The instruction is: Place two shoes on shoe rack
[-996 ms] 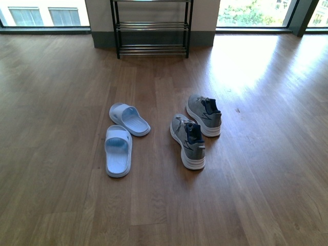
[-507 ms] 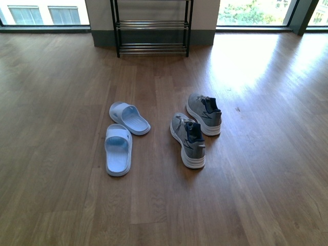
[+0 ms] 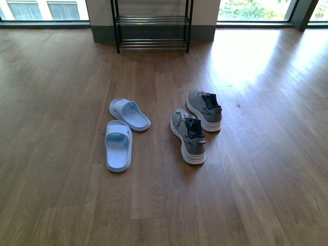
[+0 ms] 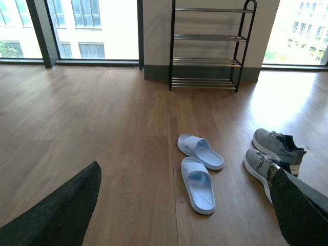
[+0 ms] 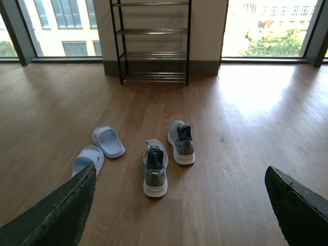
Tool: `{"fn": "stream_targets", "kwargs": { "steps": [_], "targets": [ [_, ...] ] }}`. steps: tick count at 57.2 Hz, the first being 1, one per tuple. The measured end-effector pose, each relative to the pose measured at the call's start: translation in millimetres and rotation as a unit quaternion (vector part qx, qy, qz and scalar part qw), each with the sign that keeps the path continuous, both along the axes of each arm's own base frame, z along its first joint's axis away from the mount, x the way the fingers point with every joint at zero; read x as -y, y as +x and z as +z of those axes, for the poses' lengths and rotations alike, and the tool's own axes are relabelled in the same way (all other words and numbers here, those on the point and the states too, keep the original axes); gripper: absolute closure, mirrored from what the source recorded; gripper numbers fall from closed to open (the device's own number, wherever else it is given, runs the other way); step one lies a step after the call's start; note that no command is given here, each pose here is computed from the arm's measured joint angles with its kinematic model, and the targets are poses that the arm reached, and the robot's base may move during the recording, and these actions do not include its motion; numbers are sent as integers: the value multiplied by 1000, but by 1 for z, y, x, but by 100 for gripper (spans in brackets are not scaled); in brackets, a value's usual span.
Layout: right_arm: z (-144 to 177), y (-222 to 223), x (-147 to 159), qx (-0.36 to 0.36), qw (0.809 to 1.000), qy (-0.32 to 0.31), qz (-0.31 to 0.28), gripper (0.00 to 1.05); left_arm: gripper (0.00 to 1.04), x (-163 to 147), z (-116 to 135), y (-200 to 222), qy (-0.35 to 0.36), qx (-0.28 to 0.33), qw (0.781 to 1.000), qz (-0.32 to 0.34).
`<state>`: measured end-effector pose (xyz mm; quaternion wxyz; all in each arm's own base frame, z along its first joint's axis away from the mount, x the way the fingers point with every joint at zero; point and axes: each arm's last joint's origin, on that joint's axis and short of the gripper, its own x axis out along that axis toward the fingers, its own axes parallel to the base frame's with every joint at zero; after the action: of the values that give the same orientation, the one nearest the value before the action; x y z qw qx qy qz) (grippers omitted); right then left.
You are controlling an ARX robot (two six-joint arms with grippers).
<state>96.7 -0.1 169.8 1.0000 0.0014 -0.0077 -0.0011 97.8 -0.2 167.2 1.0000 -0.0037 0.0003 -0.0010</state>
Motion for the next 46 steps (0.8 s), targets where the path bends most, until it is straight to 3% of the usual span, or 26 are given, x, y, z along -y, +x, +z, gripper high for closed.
{"fn": "stream_targets", "kwargs": {
  "steps": [46],
  "targets": [
    [0,0,0,0,1000,0,0,9,9,0,0,0,0,0,1000,0]
  ]
}}
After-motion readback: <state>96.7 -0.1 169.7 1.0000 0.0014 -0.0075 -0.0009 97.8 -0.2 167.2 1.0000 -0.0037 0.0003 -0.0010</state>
